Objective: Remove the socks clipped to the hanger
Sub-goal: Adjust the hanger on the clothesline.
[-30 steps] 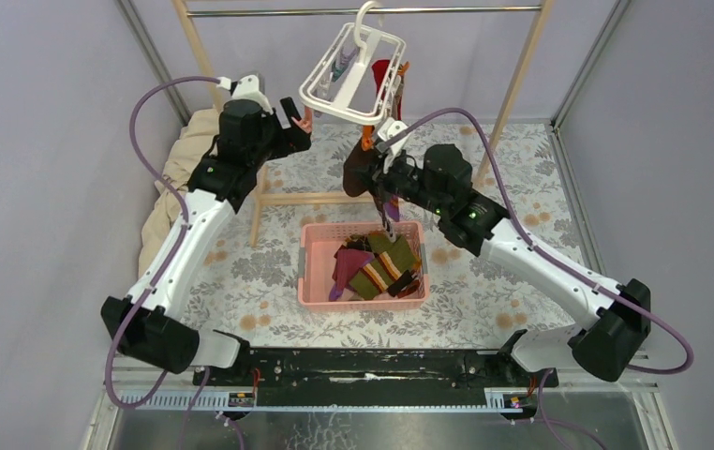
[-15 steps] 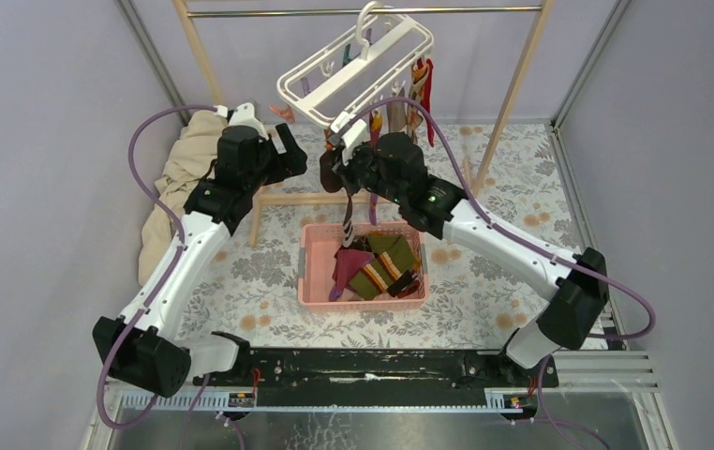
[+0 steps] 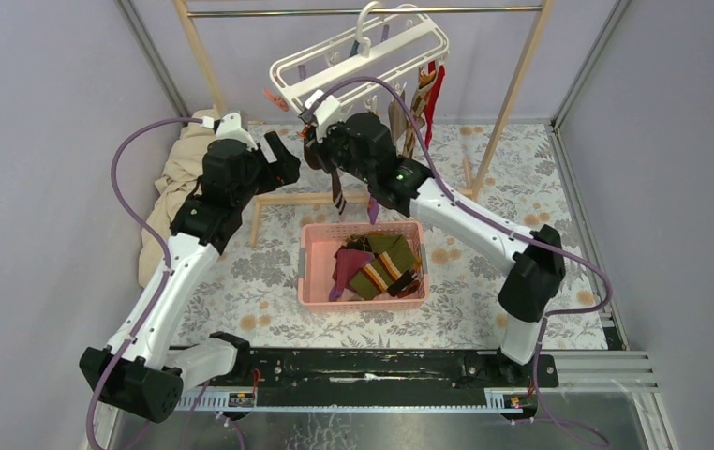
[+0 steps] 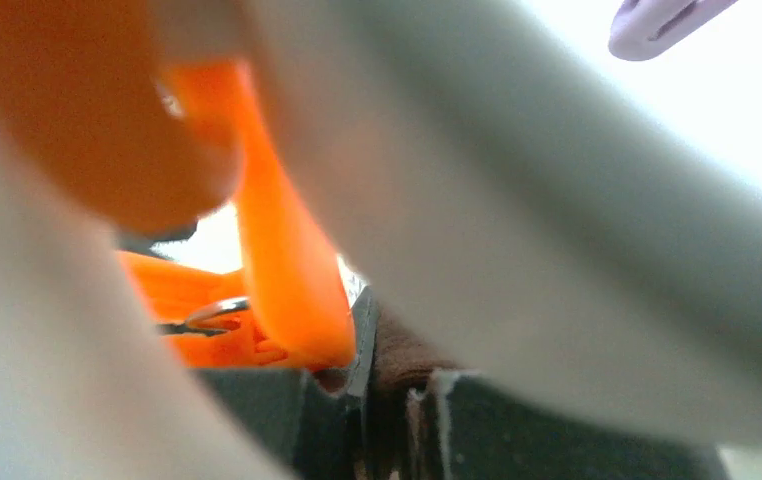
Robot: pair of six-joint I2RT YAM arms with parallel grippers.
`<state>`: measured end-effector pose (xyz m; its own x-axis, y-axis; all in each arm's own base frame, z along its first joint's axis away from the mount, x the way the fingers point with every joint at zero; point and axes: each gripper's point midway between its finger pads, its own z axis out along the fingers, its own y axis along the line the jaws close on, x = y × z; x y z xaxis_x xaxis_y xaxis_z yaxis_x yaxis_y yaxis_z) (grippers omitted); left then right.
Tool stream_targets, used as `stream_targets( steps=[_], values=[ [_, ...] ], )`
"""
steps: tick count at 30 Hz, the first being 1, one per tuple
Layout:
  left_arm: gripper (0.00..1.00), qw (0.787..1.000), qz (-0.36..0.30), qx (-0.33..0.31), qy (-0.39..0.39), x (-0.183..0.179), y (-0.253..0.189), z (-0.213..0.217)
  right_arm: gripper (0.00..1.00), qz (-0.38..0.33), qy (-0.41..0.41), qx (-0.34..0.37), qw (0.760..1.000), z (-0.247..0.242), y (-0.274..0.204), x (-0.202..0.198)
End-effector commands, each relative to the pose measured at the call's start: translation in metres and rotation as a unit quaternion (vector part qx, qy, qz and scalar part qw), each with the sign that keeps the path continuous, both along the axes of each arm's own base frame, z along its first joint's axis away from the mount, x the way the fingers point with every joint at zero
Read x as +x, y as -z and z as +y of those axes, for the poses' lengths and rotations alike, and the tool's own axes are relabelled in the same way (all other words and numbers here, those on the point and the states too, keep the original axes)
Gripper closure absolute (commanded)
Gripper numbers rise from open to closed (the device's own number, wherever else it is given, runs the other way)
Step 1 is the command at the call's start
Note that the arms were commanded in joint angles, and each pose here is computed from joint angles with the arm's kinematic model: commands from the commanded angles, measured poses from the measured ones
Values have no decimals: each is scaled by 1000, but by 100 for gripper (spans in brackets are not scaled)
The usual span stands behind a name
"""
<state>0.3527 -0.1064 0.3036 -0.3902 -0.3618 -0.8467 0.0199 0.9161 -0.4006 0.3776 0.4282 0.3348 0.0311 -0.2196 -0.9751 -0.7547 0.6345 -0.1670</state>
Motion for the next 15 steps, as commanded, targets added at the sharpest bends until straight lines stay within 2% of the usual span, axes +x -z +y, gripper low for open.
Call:
stream_targets(
  steps=[1, 15],
  values=[
    [6, 1000, -15, -7, -8, -4, -7, 4, 93, -33, 15, 18, 999, 10, -30, 14],
    [6, 1000, -3, -2, -18, -14, 2, 11, 90, -34, 2, 26, 999, 46, -16, 55]
  ],
)
